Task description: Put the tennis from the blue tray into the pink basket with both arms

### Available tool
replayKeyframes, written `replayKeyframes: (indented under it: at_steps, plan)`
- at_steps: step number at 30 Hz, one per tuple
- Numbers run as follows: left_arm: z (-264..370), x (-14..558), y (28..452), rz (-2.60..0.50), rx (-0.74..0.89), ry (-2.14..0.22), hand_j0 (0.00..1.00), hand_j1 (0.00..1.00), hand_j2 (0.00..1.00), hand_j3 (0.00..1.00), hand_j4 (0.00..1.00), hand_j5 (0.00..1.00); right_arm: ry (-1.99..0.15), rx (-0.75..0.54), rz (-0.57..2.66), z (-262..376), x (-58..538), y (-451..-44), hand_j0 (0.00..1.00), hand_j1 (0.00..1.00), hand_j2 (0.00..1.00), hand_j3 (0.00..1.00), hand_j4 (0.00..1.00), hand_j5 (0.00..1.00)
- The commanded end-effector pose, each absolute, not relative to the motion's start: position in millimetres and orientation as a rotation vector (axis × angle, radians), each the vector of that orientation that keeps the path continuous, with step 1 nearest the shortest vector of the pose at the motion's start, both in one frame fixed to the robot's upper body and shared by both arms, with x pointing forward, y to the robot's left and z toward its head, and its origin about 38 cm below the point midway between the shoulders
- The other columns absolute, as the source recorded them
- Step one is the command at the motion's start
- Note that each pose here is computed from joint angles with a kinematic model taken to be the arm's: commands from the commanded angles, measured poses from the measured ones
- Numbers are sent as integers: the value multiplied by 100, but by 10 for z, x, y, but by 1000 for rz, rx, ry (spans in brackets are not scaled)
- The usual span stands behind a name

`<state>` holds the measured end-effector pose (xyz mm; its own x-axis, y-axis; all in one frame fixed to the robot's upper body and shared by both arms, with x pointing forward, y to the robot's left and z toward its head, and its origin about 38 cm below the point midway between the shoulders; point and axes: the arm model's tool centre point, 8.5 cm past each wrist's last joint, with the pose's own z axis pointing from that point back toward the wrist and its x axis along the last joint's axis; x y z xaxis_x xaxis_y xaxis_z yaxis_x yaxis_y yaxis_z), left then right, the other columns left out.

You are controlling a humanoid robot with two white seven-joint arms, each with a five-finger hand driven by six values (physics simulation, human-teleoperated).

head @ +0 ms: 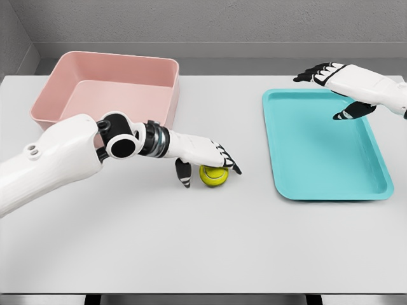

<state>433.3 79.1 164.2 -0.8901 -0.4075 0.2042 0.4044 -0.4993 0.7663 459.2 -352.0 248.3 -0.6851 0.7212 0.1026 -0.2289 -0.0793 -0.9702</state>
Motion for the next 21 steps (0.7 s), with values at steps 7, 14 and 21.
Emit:
replayKeyframes:
  at_steps: [7,14,21]
  plan:
    - [1637,4324,760,-2389,11,-1216,93,93,93,93,93,93,-1538,-544,1829,2490,4592,-3524,100,100,100,100,100,100]
    - [1650,4323,734,-2375,13,-1251,69,69,69,69,69,69,-1539,-545,1828,2495,4594,-3525,100,100,100,100,100,100]
    - [1652,4335,783,-2371,16,-1247,59,59,59,59,59,59,-1538,-544,1829,2490,4592,-3524,100,100,100,100,100,100]
